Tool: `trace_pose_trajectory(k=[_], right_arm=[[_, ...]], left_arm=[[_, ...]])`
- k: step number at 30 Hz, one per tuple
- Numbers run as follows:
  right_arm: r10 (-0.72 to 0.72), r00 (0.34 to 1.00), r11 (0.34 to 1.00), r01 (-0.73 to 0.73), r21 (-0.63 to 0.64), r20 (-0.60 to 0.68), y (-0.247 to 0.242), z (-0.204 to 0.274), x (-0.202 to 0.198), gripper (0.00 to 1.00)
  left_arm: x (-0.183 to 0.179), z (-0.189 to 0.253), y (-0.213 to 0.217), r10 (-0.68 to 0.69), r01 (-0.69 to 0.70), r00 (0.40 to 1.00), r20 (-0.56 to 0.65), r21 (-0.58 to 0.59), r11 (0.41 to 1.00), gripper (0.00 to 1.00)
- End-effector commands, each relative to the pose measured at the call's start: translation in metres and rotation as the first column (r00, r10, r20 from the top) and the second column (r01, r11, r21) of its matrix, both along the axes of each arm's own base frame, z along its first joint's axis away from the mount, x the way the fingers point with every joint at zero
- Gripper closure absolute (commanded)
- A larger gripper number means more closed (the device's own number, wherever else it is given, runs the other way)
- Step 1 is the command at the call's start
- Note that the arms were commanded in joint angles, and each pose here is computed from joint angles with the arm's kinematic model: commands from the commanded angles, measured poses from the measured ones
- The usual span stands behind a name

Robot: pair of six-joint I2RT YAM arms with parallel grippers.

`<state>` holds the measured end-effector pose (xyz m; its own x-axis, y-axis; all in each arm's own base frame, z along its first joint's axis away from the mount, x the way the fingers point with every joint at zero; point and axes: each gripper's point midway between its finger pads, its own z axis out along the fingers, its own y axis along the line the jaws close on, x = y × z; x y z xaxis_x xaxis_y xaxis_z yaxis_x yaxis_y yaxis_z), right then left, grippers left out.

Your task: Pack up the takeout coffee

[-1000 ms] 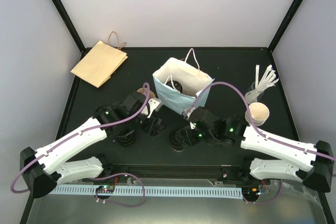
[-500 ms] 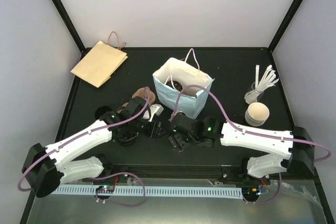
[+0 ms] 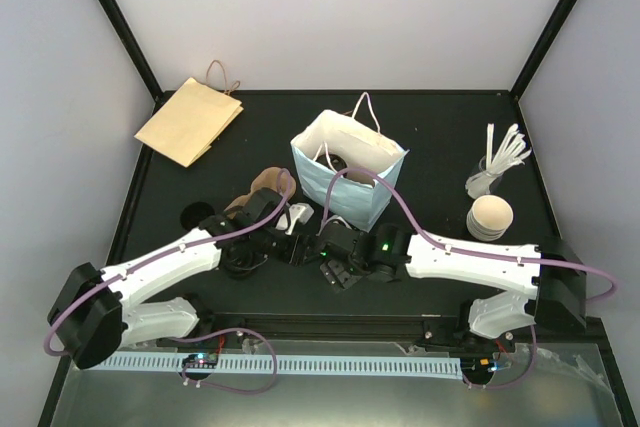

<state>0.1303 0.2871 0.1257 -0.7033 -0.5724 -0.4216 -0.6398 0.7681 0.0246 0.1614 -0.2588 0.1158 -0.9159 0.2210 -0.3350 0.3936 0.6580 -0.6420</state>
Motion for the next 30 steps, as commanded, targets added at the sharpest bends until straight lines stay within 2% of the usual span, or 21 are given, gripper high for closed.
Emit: trace_pose_trajectory(k=[1,7,20,26,30], right_arm=[[0.006,1.0,1.0,-0.006,-0.003,0.028,0.005,0.007,0.003,0.16],[0.009,1.0,1.0,-0.009,-0.018,0.026,0.004,0.004,0.002,0.21],[0.025,0.999,0.998,-0.024,-0.054,0.027,0.005,-0.004,0.0,0.21],[0.011,0.999,0.999,-0.009,-0.046,0.047,0.003,0.002,0.003,0.21],[0.002,0.998,1.0,0.0,-0.029,0.064,0.004,0.008,0.005,0.21]], left_arm=[[0.002,0.001,-0.005,-0.005,0.004,1.0,-0.008,-0.039,0.999,0.54],[-0.001,-0.009,-0.007,-0.018,0.017,0.999,-0.033,-0.033,0.999,0.55],[-0.006,-0.04,-0.005,-0.013,0.013,0.995,-0.098,-0.001,1.0,0.57],[0.003,-0.013,-0.003,0.01,-0.01,1.0,-0.004,-0.03,1.0,0.57],[0.007,0.013,-0.002,0.024,-0.019,0.997,0.071,-0.073,0.997,0.53]])
